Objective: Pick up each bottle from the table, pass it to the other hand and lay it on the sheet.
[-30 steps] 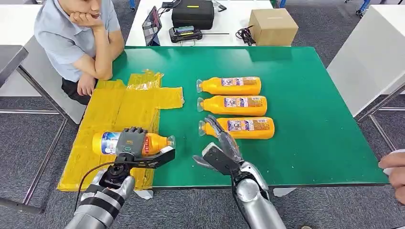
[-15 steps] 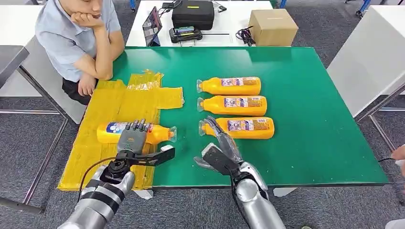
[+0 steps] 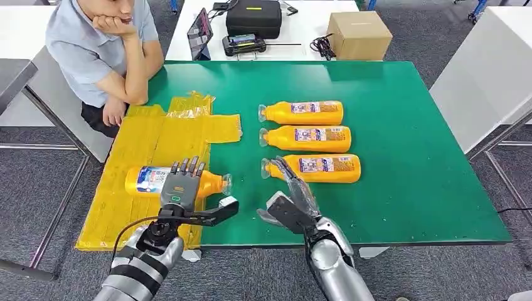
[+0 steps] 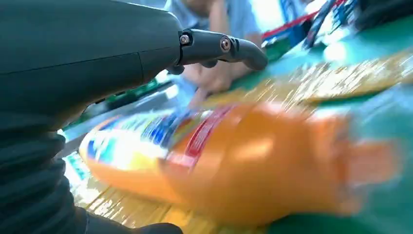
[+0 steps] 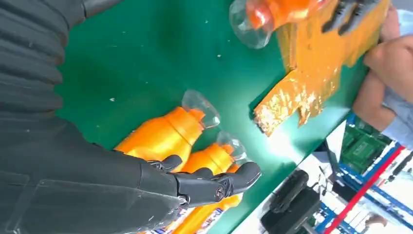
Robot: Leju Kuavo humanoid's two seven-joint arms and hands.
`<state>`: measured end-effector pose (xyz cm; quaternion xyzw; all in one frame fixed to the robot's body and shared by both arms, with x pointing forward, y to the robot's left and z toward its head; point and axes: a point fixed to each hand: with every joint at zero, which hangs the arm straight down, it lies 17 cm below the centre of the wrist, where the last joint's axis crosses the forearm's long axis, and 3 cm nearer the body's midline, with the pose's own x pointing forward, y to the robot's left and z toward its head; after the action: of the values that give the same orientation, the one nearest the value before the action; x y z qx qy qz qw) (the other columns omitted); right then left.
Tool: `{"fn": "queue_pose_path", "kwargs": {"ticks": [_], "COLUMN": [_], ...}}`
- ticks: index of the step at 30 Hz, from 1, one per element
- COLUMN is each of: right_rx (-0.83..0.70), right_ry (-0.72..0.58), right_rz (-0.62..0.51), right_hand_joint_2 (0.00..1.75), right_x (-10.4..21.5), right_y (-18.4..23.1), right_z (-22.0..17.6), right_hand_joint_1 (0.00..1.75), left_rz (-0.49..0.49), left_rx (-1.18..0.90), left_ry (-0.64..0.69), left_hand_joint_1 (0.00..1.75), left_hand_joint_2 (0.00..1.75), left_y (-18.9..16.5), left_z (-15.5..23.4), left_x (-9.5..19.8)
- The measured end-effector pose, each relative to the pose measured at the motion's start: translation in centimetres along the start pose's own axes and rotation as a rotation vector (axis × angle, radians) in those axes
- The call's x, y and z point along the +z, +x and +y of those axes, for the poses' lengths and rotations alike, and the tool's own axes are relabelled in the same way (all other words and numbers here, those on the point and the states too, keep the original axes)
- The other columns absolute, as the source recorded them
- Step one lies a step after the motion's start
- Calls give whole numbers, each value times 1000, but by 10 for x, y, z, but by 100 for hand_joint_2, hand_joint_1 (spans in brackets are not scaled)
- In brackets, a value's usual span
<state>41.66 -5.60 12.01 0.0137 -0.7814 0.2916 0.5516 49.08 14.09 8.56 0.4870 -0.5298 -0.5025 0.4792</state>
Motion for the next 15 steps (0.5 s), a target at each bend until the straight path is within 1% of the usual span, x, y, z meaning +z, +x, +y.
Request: {"fn": "queue_pose_path", "kwargs": {"ticks": [4, 9, 15], "right_rx": [3, 10, 45], "right_ry": [-3, -12, -42], "right_rz": [5, 10, 11], "right_hand_joint_2": [175, 175, 175], "right_x": [3, 5, 9], "right_y": [-1, -2, -1], "right_z": [0, -3, -11], "right_hand_joint_1": [0, 0, 0], "left_rz": [-28, -98, -158], "left_rx": [13, 41, 82], "left_ry": [74, 155, 243], "left_hand_joint_1": [0, 0, 0], "left_hand_joint_2": [175, 175, 175], "left_y": [17, 39, 60], "left_z": [27, 58, 92], "left_x": [5, 14, 29]}}
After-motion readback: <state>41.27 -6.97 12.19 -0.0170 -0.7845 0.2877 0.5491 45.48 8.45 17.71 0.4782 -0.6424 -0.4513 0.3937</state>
